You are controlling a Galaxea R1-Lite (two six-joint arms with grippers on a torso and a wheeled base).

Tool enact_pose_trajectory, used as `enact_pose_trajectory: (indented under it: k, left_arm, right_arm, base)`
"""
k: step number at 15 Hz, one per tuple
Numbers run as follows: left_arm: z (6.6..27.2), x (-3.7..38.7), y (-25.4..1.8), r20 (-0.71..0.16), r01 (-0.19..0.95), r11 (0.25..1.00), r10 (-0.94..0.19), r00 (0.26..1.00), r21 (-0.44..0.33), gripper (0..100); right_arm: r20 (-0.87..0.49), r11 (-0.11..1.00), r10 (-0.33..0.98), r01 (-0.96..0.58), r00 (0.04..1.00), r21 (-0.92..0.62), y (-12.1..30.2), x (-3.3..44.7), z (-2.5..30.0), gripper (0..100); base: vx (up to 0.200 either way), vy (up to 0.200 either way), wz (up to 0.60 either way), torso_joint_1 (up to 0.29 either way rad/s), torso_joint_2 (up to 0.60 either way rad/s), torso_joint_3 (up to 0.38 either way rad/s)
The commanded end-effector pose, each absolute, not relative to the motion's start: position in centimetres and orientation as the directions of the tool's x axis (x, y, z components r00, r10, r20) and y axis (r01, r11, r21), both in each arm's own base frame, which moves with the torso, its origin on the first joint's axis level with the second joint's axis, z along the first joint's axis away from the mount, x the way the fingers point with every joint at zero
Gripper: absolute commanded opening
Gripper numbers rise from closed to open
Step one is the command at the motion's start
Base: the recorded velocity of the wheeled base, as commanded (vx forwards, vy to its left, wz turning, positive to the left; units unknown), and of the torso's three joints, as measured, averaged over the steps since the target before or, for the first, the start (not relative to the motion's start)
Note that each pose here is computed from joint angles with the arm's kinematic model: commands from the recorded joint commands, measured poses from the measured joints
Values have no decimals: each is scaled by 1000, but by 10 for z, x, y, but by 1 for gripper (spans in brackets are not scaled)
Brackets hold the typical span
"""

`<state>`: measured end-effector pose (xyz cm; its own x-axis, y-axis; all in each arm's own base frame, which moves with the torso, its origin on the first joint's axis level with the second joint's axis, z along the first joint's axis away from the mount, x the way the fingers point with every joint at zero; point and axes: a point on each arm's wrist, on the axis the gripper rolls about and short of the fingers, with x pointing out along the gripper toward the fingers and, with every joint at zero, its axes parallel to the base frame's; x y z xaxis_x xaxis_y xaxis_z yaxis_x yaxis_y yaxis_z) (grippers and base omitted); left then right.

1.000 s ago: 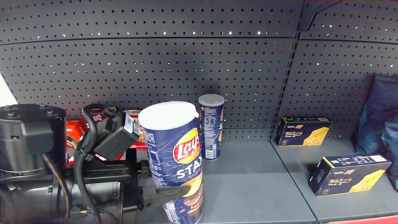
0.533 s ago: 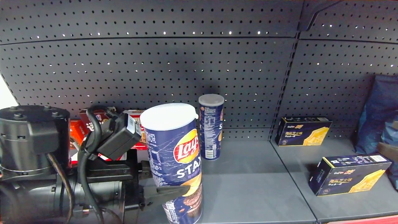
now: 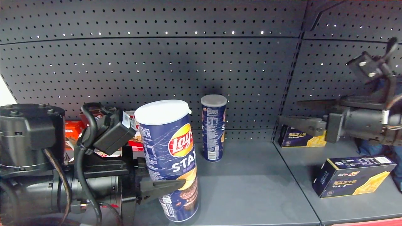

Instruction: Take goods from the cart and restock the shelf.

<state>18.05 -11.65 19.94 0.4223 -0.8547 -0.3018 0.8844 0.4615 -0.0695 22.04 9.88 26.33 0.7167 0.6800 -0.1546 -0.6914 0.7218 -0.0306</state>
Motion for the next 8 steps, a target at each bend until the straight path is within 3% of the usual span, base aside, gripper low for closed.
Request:
enact_pose_trajectory:
  k: [1,8]
  left_arm:
    - [199,181,-116,-304,884,462,-854,422,-71,0]
    - [197,184,-118,-313,881,467,-850,423,-76,0]
  right_arm:
    - [-242,698,696,-716,677,5,121,261,231,100]
    - [-230,602,780,-798,582,21,153,296,215,100]
  base:
    - [0,0,0,0,0,0]
    - [0,0,0,0,0,0]
